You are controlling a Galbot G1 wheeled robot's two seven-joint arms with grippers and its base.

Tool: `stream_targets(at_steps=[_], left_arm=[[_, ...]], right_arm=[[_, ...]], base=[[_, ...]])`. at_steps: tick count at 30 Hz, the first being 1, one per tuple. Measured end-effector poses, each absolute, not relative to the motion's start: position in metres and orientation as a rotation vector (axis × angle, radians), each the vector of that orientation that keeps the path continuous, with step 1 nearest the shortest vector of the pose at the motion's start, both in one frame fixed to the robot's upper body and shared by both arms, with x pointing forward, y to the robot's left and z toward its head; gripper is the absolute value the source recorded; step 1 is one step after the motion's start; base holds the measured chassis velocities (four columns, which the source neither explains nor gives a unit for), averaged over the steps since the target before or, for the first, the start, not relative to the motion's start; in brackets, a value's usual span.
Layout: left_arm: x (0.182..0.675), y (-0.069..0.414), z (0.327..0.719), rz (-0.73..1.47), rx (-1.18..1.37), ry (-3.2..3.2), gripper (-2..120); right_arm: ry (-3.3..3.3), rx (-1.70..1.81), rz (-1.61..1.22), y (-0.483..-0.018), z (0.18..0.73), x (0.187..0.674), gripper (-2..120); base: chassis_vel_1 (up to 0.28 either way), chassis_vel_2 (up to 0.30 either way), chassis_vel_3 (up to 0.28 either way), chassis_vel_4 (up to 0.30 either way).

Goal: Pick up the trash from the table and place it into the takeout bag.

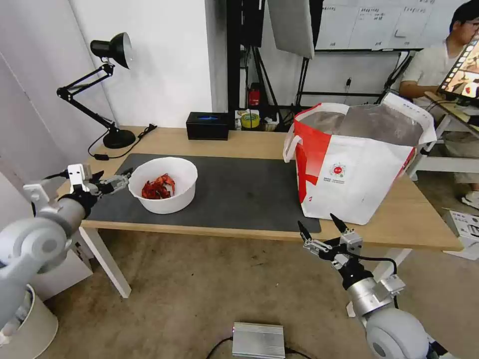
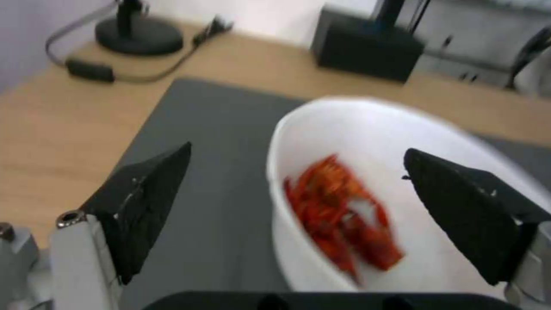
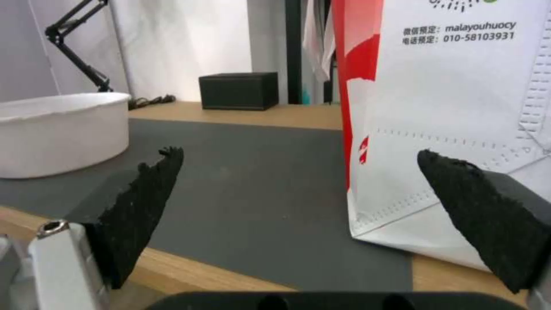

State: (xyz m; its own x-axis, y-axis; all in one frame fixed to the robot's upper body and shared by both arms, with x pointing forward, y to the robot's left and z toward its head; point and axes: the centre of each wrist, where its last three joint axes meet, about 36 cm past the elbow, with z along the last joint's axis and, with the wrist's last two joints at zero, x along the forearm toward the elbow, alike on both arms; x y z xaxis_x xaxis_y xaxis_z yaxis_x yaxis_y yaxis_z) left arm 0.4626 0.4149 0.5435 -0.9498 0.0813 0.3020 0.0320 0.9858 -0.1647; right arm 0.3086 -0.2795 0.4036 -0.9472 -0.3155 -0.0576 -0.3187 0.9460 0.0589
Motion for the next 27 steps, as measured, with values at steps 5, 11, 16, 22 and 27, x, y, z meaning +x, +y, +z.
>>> stream_targets(at_steps=[5, 11, 16, 22, 27], left_arm=[[0.487, 0.419, 0.542, 0.22, -0.033, -2.731, 100], [0.513, 0.418, 0.545, 0.205, -0.041, -2.658, 100], [0.523, 0.418, 0.543, 0.171, -0.041, -2.591, 100], [0.534, 0.418, 0.542, 0.175, -0.027, -2.533, 100], [0.538, 0.412, 0.542, 0.177, -0.011, -2.506, 90]], right_arm=[[3.052, -0.498, 0.104, -0.28, 0.404, 0.309, 100], [3.052, -0.498, 0.104, -0.28, 0.404, 0.309, 100], [3.052, -0.498, 0.104, -0.28, 0.404, 0.309, 100], [3.052, -0.498, 0.104, -0.28, 0.404, 0.309, 100], [3.052, -0.498, 0.104, -0.28, 0.404, 0.309, 100]], base=[[0.0, 0.0, 0.0, 0.0], [0.0, 0.0, 0.0, 0.0], [0.0, 0.0, 0.0, 0.0], [0.0, 0.0, 0.0, 0.0], [0.0, 0.0, 0.0, 0.0]])
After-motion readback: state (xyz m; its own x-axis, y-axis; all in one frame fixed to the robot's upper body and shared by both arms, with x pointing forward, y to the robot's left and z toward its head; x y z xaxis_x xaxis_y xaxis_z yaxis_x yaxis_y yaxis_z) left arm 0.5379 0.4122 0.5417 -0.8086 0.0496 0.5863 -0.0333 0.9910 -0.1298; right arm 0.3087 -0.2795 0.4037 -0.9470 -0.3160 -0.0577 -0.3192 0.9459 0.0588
